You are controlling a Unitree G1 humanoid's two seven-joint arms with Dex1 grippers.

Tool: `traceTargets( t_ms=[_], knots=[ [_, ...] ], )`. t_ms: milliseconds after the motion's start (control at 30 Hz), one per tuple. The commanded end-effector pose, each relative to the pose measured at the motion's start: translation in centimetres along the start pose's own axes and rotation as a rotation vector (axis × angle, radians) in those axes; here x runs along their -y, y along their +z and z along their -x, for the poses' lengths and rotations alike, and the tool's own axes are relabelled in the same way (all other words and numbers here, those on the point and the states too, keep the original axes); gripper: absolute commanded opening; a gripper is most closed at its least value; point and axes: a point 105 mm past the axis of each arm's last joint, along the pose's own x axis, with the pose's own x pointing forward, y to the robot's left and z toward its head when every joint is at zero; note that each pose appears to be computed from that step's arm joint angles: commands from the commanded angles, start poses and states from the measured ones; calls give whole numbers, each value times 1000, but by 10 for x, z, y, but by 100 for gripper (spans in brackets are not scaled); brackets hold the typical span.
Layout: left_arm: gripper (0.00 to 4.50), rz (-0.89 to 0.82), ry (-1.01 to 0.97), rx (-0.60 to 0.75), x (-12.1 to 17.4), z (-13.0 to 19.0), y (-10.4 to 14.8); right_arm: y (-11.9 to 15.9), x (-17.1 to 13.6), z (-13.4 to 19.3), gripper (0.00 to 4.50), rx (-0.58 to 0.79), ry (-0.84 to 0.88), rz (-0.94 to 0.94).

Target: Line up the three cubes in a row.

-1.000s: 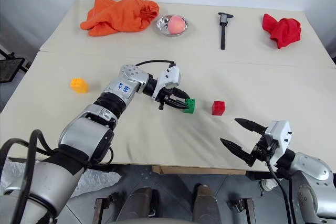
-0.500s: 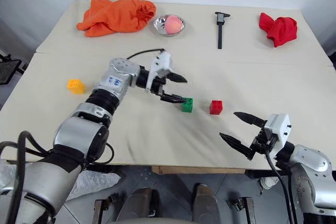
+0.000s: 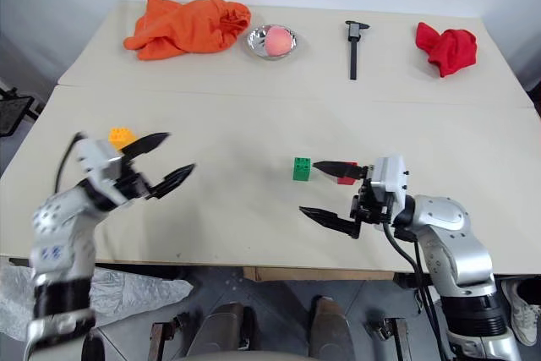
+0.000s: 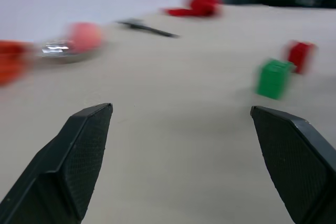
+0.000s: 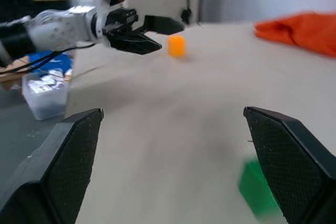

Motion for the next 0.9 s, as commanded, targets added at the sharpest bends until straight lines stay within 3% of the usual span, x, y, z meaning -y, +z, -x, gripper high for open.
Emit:
traceTargets(
  t_ms=[33, 200, 300, 500, 700, 900],
  knots=[
    [446, 26, 295, -18, -16, 58, -5, 11, -6, -9, 450, 24, 57, 67],
    [446, 112, 667, -100, -29, 145, -34, 14, -5, -11, 450, 6, 93, 110],
    [446, 142, 711, -116, -25, 159, -41, 11, -3, -6, 450, -24, 101, 121],
    [446, 173, 671, 22, -36, 107, -23, 5, 4, 8, 450, -68, 59, 96],
    [446, 219, 813, -41, -76, 58, -26, 0, 6, 10, 450, -92, 43, 69],
    [446, 221, 809, -100, -96, 17, -34, -4, 3, 4, 450, -94, 39, 50]
  ],
)
